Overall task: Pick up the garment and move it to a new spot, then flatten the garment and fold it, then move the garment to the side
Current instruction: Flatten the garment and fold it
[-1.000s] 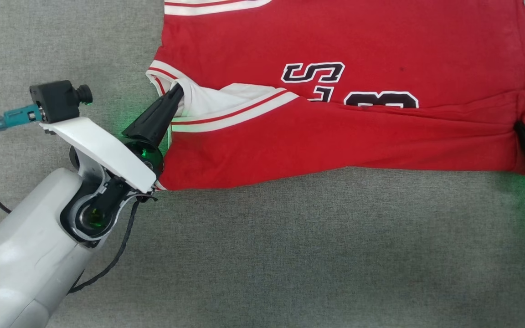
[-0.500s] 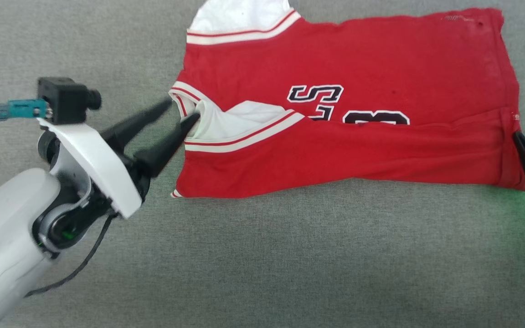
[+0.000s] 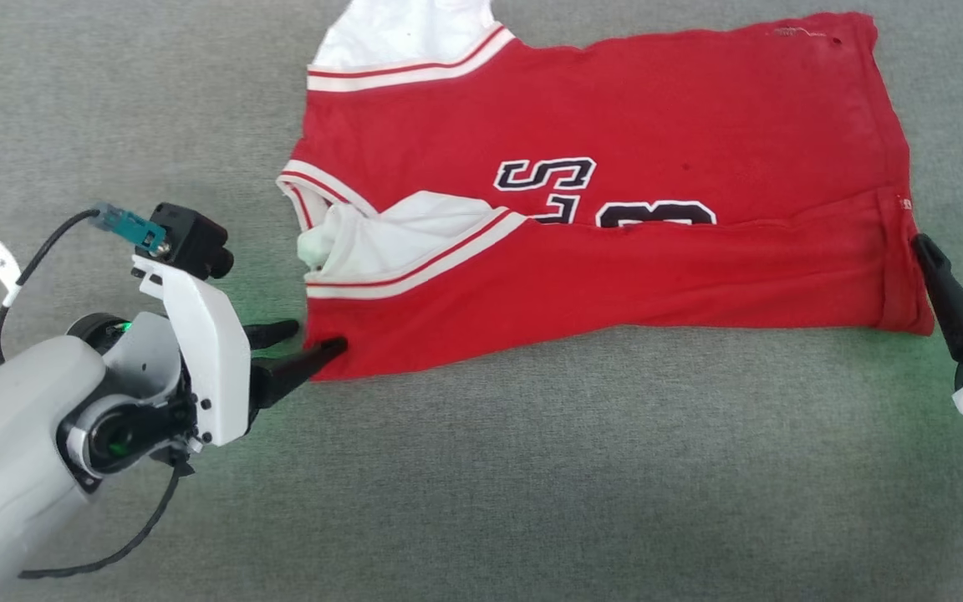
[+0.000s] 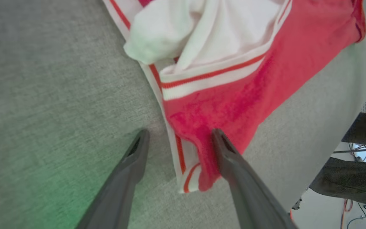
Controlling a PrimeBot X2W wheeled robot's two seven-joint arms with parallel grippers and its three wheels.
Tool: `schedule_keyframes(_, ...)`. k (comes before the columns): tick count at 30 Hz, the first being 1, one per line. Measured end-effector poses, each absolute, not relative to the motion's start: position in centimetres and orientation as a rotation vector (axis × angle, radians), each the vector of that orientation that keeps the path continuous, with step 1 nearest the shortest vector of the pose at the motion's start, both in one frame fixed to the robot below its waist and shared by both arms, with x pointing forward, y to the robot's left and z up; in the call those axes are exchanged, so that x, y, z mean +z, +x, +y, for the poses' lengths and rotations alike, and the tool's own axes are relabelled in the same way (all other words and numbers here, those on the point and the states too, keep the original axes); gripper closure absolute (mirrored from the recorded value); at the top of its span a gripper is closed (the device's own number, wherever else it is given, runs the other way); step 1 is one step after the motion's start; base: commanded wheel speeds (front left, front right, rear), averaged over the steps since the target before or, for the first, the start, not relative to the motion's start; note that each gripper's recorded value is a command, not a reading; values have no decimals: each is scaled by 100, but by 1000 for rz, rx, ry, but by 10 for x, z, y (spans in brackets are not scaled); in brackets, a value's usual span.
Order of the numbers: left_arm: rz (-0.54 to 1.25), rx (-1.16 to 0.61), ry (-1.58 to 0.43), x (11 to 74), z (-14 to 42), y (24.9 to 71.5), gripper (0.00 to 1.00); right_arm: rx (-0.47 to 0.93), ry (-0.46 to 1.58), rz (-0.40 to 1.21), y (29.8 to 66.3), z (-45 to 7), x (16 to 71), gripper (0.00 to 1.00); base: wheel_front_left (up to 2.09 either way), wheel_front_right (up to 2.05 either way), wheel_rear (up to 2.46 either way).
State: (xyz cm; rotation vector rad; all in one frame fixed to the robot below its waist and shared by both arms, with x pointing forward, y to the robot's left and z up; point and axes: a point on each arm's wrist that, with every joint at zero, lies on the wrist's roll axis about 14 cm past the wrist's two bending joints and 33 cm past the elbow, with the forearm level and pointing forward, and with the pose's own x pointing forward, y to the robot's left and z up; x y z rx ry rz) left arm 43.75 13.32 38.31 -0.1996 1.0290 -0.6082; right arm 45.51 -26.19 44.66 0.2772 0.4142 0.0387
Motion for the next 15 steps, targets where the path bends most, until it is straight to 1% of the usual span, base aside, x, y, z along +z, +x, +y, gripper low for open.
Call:
schedule_keyframes(4,1102,-626,-216,373,128,438,0,19,276,424,452,-268,443,0,0,0,0)
schedule_keyframes(5,1102,-626,-216,373,128,438,5,19,276,424,452,-268,443,0,0,0,0)
schedule_keyframes(6,1119,-631,-226,371,126,437,42,15,275,428,451,-270,441,0,0,0,0)
schedule_keyframes(7,1132,-639,-229,370,124,438,58,13,274,434,450,-270,440,0,0,0,0)
schedule_keyframes(8,1141,-648,-230,369,123,438,81,12,272,439,449,-271,439,0,0,0,0)
schedule_keyframes(9,1147,-655,-236,368,121,438,100,14,267,448,449,-271,437,0,0,0,0)
schedule_keyframes(12,1159,-687,-271,368,111,436,100,22,216,491,445,-274,432,0,0,0,0)
schedule_keyframes(15,1163,-706,-291,367,104,433,100,58,126,582,439,-274,423,0,0,0,0)
